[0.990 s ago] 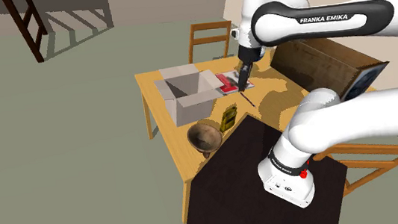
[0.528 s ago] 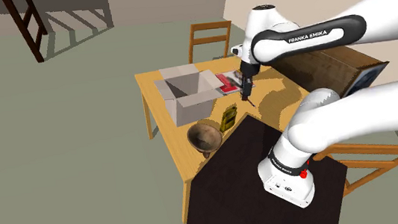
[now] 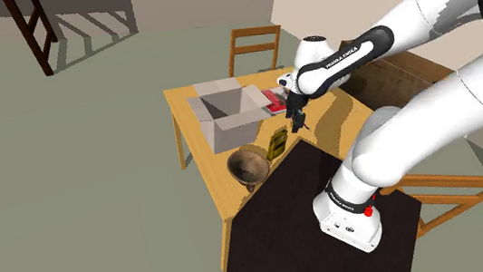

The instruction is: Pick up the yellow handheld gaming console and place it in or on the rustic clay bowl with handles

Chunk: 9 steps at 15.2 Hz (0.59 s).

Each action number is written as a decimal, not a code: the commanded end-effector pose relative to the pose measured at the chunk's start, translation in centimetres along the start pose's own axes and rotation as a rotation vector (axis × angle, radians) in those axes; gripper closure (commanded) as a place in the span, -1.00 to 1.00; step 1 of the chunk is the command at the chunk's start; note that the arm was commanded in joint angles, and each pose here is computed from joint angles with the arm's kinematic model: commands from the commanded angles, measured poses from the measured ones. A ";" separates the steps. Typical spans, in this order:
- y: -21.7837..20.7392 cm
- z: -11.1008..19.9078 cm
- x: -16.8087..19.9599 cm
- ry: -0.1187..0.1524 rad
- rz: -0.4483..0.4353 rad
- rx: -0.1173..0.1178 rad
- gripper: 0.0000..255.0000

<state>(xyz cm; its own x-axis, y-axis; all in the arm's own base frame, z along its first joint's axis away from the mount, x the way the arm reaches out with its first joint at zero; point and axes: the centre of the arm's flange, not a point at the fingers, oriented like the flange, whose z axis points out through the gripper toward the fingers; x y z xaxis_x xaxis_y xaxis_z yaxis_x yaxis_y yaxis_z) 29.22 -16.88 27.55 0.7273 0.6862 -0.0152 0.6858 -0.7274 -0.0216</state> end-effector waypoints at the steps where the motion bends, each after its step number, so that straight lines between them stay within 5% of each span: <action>1: 1.4 2.4 -0.6 0.009 -0.068 -0.001 -1.00; 3: 2.7 4.8 -0.8 0.019 -0.130 0.004 -1.00; 9: 2.8 7.6 -0.8 0.020 -0.136 0.004 -1.00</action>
<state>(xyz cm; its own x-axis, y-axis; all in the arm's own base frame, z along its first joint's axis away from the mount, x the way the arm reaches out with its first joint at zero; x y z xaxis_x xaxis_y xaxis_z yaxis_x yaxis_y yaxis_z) 30.38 -19.31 20.38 0.6250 0.7806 0.0078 0.7804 -0.6246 -0.0288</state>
